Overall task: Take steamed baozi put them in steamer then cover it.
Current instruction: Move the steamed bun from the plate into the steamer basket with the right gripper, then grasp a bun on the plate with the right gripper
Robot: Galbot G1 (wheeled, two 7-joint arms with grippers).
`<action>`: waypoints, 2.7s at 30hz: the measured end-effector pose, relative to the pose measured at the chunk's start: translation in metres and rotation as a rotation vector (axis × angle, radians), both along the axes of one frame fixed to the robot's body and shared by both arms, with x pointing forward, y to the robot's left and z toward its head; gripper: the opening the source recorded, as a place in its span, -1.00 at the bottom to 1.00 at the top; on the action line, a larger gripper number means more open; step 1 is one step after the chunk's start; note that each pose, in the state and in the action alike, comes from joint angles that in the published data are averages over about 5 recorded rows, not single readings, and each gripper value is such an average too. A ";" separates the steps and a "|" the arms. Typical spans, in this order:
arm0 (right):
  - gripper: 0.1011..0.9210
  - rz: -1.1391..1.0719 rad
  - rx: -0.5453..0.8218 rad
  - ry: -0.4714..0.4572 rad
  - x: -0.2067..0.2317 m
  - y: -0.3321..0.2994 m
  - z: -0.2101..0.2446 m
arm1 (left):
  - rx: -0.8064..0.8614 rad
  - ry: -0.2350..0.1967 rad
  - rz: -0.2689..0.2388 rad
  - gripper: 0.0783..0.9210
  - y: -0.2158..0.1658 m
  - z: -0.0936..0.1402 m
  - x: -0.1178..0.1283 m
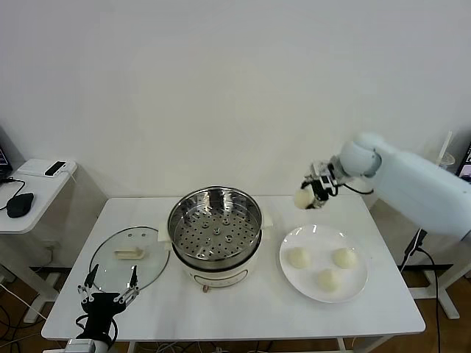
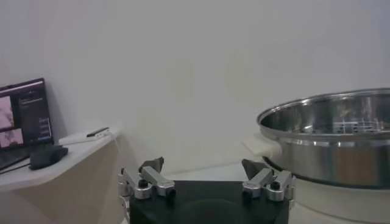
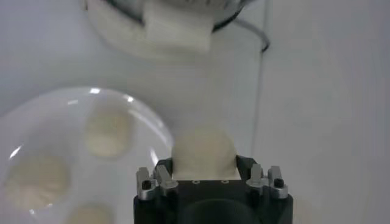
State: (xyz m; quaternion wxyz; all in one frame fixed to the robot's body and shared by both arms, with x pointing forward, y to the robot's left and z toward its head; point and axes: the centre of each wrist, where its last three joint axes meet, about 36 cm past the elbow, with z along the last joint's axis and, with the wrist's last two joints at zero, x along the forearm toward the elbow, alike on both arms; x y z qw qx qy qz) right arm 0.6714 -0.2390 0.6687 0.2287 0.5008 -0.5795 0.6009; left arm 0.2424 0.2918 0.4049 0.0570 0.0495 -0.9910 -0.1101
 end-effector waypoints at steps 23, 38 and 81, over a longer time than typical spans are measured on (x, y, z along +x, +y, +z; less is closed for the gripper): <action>0.33 0.514 -0.071 -0.100 0.013 0.185 -0.041 | 0.020 -0.024 0.004 0.77 0.001 0.013 -0.006; 0.33 0.812 -0.232 -0.244 0.032 0.223 -0.090 | 0.018 -0.039 0.009 0.77 0.000 0.015 -0.004; 0.76 0.329 -0.150 -0.063 -0.020 0.099 0.000 | 0.008 -0.067 -0.036 0.77 -0.004 0.030 0.007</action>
